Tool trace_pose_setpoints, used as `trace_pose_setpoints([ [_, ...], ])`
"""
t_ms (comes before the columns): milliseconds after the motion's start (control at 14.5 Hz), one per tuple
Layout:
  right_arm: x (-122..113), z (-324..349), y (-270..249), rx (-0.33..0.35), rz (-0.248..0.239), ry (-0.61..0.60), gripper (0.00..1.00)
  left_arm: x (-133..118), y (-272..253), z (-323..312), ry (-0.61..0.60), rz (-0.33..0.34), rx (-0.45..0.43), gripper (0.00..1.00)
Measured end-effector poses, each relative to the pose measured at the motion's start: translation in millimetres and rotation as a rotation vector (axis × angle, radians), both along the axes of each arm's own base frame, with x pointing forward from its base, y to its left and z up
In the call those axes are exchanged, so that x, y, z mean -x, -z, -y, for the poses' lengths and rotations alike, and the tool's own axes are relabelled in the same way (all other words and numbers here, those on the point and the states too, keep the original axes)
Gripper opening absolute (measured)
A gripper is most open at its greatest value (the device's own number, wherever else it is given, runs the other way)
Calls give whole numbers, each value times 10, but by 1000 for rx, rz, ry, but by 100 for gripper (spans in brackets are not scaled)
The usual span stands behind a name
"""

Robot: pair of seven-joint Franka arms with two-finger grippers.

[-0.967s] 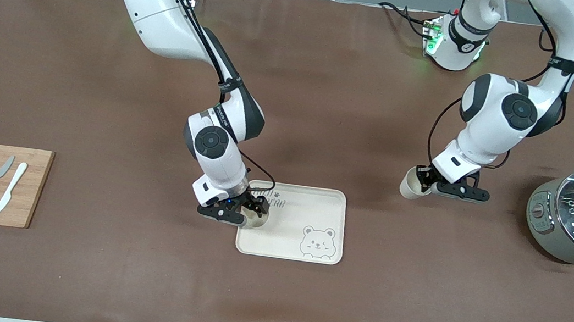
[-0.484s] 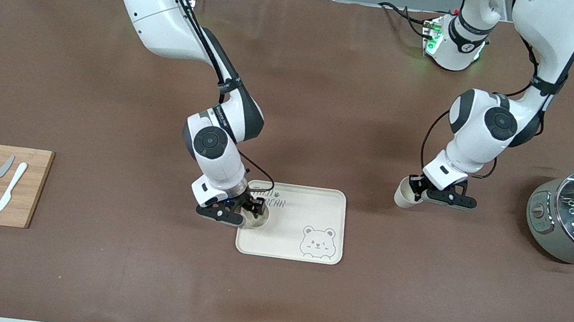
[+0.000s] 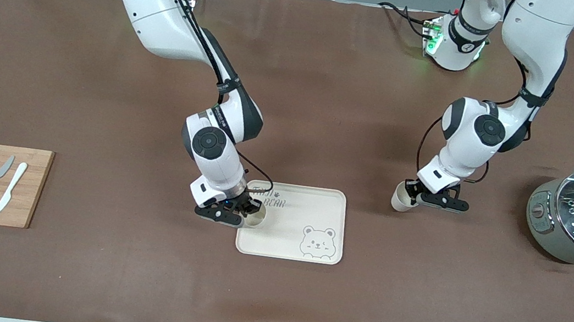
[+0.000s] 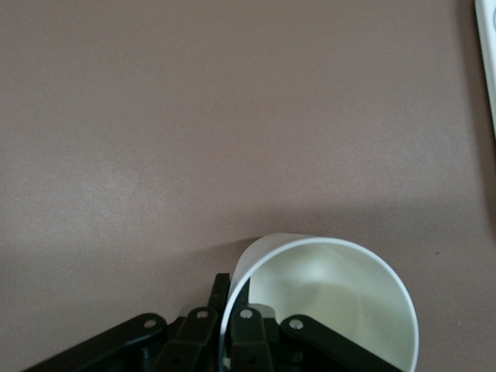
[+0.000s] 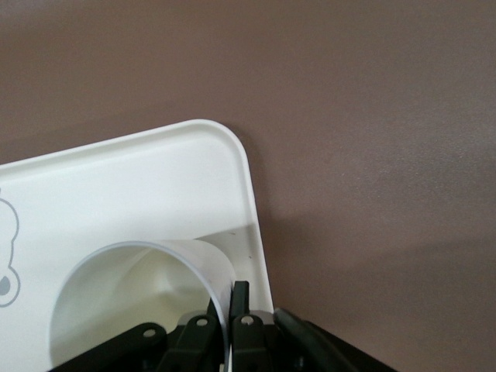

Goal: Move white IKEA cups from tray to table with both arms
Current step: 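Lower the cup beside the pot and open the left gripper, then carry the cup toward the cutting board with the right gripper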

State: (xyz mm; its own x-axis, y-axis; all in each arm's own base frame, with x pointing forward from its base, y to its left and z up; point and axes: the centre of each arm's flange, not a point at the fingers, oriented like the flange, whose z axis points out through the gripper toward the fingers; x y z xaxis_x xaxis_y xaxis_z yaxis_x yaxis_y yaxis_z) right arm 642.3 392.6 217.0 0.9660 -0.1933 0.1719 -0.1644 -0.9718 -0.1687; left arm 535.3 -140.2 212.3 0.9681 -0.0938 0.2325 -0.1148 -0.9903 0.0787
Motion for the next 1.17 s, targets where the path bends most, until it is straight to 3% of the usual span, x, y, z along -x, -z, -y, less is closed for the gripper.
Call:
trace_pose_setpoints([
  [207, 0, 0, 0, 0, 0, 0, 5, 11, 11, -3, 9, -2, -3, 8],
  [484, -16, -26, -69, -3, -3, 1, 5, 12, 4, -2, 11, -1, -3, 46],
  [760, -92, -72, -545, -77, -69, 84, 5, 29, -155, 0, 16, -37, -6, 85],
  [898, -85, -27, -962, -72, -96, 83, 5, 60, -379, -1, 18, -80, -9, 100],
  [1175, -128, 665, -1851, -10, -181, -11, 5, 123, -970, 6, 2, -157, -9, 100],
])
